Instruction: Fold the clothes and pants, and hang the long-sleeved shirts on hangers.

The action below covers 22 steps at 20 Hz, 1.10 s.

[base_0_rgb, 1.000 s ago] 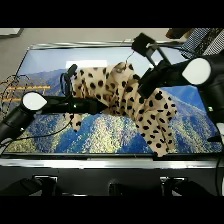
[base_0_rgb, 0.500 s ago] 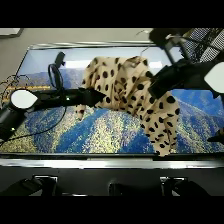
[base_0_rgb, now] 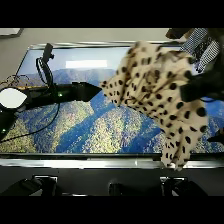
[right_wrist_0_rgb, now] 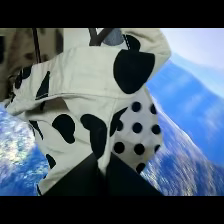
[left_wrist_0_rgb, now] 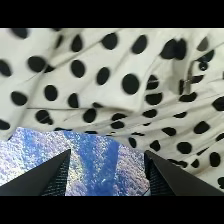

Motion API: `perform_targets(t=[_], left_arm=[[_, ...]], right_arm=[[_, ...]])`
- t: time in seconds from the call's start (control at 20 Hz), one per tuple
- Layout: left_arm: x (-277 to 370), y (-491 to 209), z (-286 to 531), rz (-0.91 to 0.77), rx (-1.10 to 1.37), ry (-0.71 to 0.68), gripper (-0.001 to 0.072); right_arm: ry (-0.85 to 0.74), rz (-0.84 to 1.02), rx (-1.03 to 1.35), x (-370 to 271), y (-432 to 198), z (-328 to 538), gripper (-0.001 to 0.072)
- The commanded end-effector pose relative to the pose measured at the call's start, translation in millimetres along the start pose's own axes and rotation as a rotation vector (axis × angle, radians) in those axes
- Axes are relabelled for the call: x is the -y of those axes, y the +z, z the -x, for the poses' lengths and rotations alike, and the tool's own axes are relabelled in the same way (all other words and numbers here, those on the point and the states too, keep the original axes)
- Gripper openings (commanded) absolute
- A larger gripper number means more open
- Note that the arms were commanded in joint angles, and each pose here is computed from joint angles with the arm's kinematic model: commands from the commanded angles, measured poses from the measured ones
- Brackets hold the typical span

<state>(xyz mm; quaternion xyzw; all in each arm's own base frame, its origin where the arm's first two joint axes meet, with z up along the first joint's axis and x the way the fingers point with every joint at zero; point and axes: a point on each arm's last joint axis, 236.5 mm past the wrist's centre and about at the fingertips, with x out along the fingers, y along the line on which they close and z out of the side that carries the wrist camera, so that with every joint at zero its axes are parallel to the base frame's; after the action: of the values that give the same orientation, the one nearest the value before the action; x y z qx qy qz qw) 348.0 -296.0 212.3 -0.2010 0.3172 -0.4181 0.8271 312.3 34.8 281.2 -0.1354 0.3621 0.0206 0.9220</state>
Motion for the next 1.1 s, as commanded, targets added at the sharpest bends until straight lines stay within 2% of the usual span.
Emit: perform_targets(t=[0.0,0.4,0.55,0.75,1.05], left_arm=[[2.6,-5.6,0.9,0.007,-0.025,-0.009,0.0534],[7.8,-20.7,1.7,0.01,-0.089,-0.031,0.0534],[7.7,-20.8,1.8,0.01,-0.09,-0.031,0.0534],[7.6,-20.9,1.7,0.011,-0.09,-0.031,0.0533],[4.6,-22.8,-1.2,0.015,-0.098,-0.028,0.0533]], right_arm=[[-0.3,-0.306,0.022,76.3,-18.4,32.9,0.0013],[-0.739,-0.526,0.084,156.2,-3.9,23.6,0.0012],[-0.74,-0.688,0.086,197.7,-2.4,5.7,0.0012],[-0.755,-0.856,0.228,264.5,15.2,20.0,0.0012],[-0.796,-0.831,0.382,327.6,44.2,11.2,0.0012]])
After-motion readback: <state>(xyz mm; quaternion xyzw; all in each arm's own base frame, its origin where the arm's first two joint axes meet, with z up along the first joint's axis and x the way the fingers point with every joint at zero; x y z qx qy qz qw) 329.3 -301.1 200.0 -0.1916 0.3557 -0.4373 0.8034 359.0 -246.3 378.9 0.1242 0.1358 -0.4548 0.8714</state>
